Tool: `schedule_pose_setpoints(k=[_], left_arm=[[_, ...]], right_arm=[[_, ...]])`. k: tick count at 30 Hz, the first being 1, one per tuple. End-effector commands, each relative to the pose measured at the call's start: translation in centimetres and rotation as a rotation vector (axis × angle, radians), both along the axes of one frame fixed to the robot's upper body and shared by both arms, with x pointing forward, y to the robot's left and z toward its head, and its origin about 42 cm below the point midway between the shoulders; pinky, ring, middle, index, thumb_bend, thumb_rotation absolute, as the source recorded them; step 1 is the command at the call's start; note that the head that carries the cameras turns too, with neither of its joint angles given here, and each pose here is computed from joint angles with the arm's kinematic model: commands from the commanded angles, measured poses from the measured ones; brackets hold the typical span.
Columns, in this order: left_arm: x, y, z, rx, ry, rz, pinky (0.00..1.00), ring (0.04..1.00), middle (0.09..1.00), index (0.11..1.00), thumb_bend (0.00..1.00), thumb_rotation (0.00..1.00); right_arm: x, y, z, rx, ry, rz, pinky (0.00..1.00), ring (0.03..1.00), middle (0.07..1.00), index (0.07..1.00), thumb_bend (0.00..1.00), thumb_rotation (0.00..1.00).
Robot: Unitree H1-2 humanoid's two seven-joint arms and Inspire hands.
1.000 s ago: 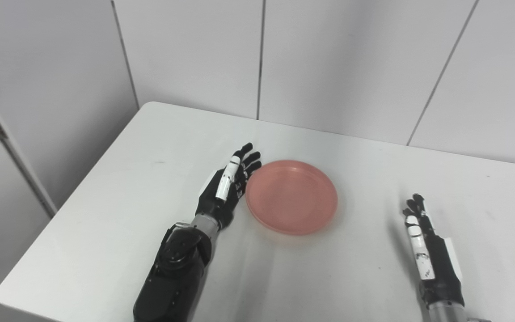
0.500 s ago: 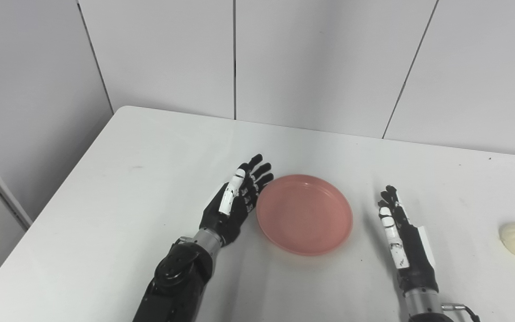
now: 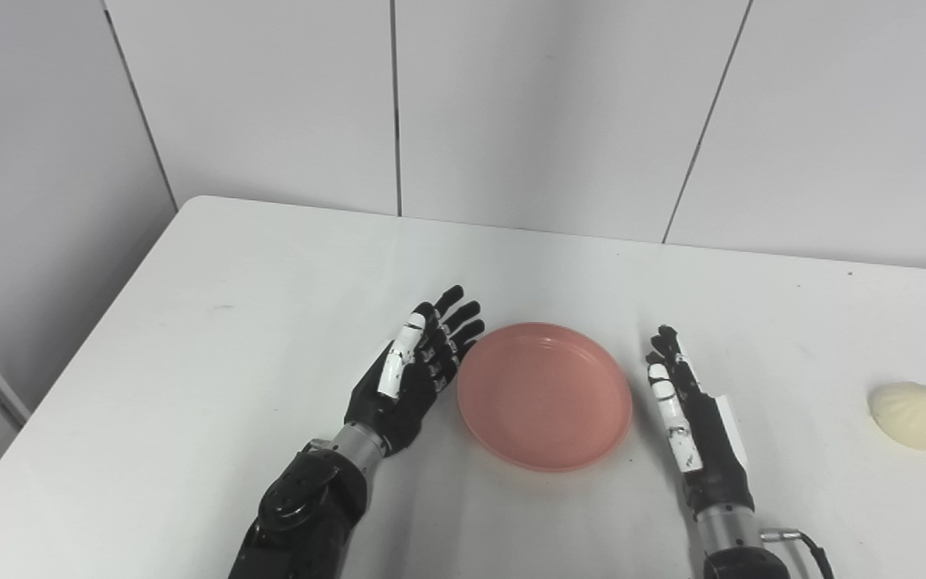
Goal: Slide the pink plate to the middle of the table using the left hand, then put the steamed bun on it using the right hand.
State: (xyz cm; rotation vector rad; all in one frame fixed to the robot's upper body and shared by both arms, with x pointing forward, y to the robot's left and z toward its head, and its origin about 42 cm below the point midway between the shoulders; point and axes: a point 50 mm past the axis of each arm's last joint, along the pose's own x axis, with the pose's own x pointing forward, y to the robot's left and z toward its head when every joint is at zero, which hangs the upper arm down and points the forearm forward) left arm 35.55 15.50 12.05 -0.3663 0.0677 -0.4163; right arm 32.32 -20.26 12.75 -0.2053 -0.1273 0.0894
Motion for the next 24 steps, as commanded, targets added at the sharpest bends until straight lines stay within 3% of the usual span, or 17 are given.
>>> schedule_pose_setpoints(k=[1,7,11,18,21,22,24], left_arm=[[-1.5,0.4,-3.6,0.049,0.167,0.009,0.98,0.947,0.947,0.950,0.40,1.00],[-1.3,0.5,-3.9,0.053,0.166,0.039,0.98,0.944,0.942,0.947,0.40,1.00],[-1.1,0.7,-4.1,0.069,0.161,0.046,0.97,0.942,0.940,0.946,0.41,1.00],[-1.0,1.9,-4.6,0.080,0.159,0.053,0.95,0.931,0.932,0.934,0.43,1.00],[-1.0,2.5,-4.9,0.072,0.163,0.050,0.95,0.929,0.932,0.933,0.43,1.00],[-0.9,2.7,-5.1,0.069,0.164,0.049,0.95,0.928,0.933,0.933,0.42,1.00],[-0.9,3.1,-5.4,0.063,0.166,0.046,0.94,0.926,0.932,0.931,0.43,1.00]], right_arm=[[-0.2,0.4,-0.9,0.019,0.025,0.001,0.92,0.929,0.954,0.961,0.26,1.00],[0.3,-0.2,-0.3,0.013,-0.003,-0.039,0.92,0.919,0.950,0.960,0.29,1.00],[0.6,-0.5,0.6,-0.031,-0.080,-0.078,0.80,0.853,0.920,0.947,0.50,1.00],[1.8,-2.1,3.7,-0.190,-0.282,-0.218,0.63,0.717,0.836,0.904,0.71,0.93],[2.3,-3.0,4.8,-0.269,-0.361,-0.265,0.58,0.680,0.809,0.895,0.75,0.92],[2.6,-3.5,5.3,-0.292,-0.388,-0.284,0.56,0.693,0.810,0.895,0.82,0.84],[2.9,-4.2,6.6,-0.349,-0.442,-0.326,0.53,0.683,0.807,0.894,0.86,0.79]])
